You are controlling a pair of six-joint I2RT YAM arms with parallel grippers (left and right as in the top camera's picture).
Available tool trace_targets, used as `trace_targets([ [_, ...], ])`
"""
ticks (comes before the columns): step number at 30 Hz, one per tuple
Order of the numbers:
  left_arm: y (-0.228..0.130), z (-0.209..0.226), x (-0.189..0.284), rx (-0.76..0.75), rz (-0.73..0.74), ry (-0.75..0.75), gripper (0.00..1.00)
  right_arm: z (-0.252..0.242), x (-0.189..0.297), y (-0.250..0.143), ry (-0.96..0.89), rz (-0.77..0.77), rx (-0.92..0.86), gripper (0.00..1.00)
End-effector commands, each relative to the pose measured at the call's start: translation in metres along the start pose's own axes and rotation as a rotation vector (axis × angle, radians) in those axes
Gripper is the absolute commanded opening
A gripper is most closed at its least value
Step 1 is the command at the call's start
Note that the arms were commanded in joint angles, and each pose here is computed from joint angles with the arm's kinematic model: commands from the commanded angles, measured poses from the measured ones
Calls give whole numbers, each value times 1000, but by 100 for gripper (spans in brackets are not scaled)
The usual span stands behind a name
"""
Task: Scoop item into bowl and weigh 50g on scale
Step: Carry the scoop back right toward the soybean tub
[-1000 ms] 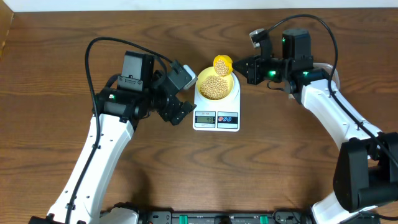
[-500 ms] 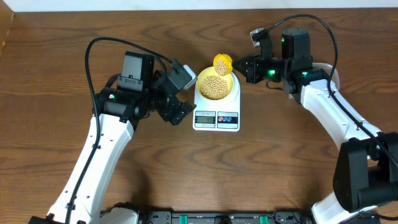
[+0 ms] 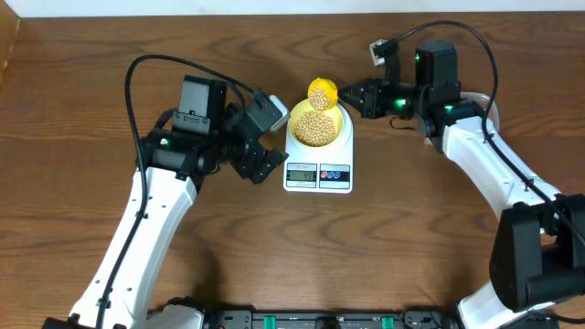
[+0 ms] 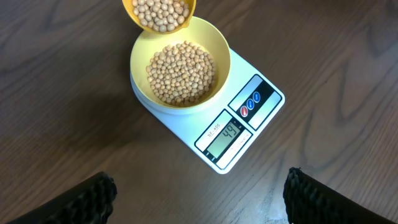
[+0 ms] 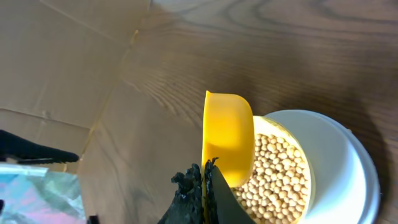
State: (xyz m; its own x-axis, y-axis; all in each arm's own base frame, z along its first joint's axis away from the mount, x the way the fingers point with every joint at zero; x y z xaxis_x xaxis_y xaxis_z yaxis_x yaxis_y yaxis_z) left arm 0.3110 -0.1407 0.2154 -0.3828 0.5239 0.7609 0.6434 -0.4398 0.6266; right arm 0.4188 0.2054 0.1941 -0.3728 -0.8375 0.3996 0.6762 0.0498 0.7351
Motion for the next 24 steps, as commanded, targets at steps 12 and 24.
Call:
trace_targets([
  [12,-5,2,-1,-3,7,7,88,-22,52,22,109,-90,-113,1],
  [24,-5,2,-1,-3,7,7,88,-56,92,23,61,-139,-216,1],
])
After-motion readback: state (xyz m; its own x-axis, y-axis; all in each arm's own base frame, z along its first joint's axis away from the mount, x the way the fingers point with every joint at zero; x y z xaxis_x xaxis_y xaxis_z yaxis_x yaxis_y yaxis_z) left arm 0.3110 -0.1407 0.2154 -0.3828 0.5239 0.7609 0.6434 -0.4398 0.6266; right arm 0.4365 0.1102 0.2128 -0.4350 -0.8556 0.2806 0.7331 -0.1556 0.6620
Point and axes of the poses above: each gripper's point midway between its finger pads, its own x axis back along the fingers, its own z axis along the line the jaws close on, y = z × x, the point moved 2 cm from there along x, back along the fingers, and after that the axes turned 13 degrees about x, right-handed, at the moved point
